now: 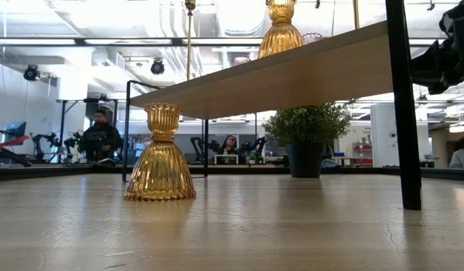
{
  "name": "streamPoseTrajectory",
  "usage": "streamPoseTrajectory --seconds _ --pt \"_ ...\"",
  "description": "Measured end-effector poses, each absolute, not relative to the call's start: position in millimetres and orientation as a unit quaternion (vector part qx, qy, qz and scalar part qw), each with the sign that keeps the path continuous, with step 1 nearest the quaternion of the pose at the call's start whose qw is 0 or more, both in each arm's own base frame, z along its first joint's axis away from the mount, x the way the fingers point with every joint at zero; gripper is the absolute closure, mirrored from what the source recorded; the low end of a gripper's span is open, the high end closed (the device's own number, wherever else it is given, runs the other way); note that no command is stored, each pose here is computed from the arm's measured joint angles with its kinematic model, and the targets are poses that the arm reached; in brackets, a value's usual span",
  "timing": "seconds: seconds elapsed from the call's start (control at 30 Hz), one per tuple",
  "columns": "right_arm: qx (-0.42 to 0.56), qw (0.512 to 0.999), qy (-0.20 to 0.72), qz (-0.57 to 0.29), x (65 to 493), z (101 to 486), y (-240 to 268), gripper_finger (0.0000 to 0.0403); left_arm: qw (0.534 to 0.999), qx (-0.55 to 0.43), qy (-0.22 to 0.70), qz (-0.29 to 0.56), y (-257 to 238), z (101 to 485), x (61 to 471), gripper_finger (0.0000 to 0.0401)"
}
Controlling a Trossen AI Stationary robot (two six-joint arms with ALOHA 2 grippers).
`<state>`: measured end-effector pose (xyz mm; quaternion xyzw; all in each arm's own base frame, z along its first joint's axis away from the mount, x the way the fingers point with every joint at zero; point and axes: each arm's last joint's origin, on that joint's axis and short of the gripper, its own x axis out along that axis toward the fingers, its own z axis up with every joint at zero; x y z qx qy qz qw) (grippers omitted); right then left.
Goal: Pick & Place candle stick holders
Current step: Put the gold candle holder on the shelf
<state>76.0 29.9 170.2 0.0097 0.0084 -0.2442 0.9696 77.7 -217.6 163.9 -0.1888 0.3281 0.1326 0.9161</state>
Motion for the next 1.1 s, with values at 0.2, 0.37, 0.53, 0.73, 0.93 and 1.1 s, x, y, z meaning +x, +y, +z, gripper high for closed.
streamPoseTrajectory --seconds 0.2,0.37,0.53,0.73,0.93,1.1 --pt "0.009 0.97 0.009 -0.244 76 170 30 0.0394 0.912 -0.215 0.315 0.15 -215 177 90 0.0384" --pt "0.009 0.97 0.009 -0.244 76 170 30 0.0394 0.911 -0.227 0.303 0.165 -204 213 108 0.0384" --pt "0.01 0.97 0.008 -0.244 76 170 30 0.0394 0.924 -0.215 0.253 0.189 -181 260 129 0.0384" --pt "0.01 0.97 0.008 -0.244 76 170 30 0.0394 0.949 -0.105 0.221 0.2 -152 310 157 0.0384" --pt "0.009 0.97 0.009 -0.244 76 170 30 0.0394 0.949 -0.023 0.209 0.234 -126 339 187 0.0384" --pt "0.009 0.97 0.009 -0.244 76 170 30 0.0394 0.946 0.002 0.224 0.234 -104 344 213 0.0384"
